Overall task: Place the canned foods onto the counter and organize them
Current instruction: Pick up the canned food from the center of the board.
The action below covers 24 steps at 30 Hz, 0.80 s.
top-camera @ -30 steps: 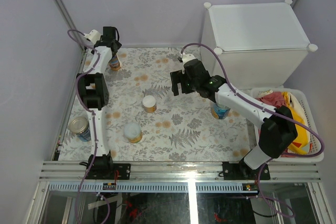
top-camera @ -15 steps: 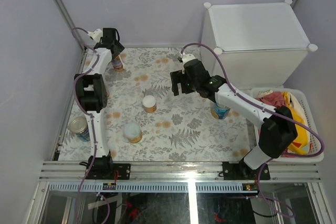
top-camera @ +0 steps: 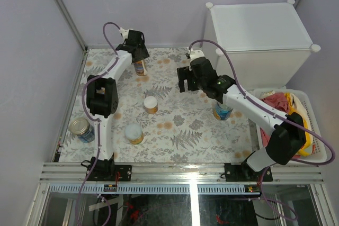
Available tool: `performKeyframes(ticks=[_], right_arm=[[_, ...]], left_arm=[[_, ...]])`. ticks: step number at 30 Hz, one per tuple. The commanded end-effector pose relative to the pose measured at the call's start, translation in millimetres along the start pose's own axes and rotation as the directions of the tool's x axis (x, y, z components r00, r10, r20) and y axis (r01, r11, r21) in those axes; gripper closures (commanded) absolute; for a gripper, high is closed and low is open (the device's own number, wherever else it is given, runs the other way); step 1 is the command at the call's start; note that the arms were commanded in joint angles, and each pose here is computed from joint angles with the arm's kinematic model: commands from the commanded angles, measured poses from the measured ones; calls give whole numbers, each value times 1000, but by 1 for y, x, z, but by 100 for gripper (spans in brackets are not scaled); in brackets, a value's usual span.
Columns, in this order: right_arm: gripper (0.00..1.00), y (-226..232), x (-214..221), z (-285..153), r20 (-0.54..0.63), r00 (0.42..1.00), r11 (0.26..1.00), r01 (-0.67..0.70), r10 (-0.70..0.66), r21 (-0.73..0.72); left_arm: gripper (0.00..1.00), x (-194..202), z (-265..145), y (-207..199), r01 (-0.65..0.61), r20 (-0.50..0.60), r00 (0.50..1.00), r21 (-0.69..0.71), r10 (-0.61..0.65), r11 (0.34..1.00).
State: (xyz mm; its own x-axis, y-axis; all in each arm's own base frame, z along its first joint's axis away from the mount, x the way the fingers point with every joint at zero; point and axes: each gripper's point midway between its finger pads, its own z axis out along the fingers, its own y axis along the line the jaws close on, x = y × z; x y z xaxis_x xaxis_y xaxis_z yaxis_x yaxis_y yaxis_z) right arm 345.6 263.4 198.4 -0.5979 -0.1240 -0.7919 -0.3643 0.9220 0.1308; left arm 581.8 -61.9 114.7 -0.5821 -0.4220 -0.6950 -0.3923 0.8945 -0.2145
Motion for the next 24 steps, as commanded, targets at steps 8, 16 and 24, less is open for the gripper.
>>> performKeyframes(ticks=[8,16,24], right_arm=[[12,-52,-79,-69,267,961,974,-123,68,192],[12,-85,-109,-101,360,928,950,-191,94,245],[12,-102,-141,-117,411,908,937,-215,88,274]], left_arm=[[100,-19,-107,-99,-138,223,971,244,83,960],[100,9,-167,-132,-264,268,946,310,182,913],[100,59,-242,-168,-398,310,908,420,283,816]])
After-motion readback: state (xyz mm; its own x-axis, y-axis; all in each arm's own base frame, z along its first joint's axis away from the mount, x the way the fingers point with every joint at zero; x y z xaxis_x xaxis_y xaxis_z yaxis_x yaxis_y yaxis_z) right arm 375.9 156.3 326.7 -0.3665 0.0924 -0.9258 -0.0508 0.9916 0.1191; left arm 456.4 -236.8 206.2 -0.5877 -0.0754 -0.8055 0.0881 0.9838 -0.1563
